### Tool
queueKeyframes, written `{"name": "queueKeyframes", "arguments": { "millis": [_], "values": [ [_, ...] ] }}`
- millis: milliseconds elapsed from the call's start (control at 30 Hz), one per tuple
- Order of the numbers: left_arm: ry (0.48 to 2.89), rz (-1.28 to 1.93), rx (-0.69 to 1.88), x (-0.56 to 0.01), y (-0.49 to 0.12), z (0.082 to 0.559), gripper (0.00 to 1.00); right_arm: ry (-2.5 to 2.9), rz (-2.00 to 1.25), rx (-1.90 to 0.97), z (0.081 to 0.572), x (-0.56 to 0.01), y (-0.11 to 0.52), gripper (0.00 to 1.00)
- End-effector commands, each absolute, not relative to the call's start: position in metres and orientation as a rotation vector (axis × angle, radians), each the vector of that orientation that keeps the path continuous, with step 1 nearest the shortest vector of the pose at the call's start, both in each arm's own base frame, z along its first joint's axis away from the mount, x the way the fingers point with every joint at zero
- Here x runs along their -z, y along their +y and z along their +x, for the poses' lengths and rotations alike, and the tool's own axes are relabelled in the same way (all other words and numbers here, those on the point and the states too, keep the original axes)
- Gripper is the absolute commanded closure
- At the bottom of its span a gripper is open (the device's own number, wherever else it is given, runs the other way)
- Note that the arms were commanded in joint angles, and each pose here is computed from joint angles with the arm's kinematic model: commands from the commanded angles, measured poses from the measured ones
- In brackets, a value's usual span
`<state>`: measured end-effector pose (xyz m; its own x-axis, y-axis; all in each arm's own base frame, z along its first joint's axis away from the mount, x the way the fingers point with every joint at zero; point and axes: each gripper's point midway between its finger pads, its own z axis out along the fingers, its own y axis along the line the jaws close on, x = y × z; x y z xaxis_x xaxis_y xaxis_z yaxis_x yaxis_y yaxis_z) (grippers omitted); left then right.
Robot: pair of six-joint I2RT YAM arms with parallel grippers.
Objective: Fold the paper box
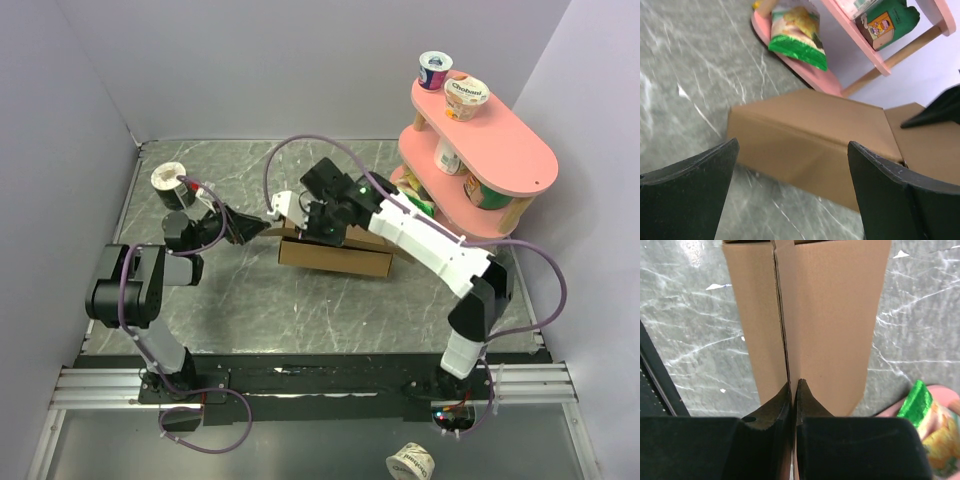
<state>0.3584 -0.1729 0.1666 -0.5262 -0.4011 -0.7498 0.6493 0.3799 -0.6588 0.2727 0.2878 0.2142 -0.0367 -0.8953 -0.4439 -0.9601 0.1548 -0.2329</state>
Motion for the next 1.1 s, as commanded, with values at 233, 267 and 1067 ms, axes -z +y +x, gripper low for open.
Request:
{"name": "queueKeyframes", "arguments": {
  "millis": [233, 267, 1067],
  "values": [
    [1.378, 0.486, 1.255, -0.206, -0.167, 0.332, 0.01, 2.068, -1.698, -0.455, 0.283, -0.228, 0.278, 0.92],
    [1.387, 0.490, 1.222, -0.206, -0.166, 0.335, 0.01, 2.077, -1.688, -0.461, 0.287, -0.228, 0.277, 0.92],
    [1.550, 0.954, 0.901, -0.162, -0.238, 0.364, 0.04, 2.114, -1.573, -0.712, 0.314, -0.233, 0.252, 0.95]
  ]
}}
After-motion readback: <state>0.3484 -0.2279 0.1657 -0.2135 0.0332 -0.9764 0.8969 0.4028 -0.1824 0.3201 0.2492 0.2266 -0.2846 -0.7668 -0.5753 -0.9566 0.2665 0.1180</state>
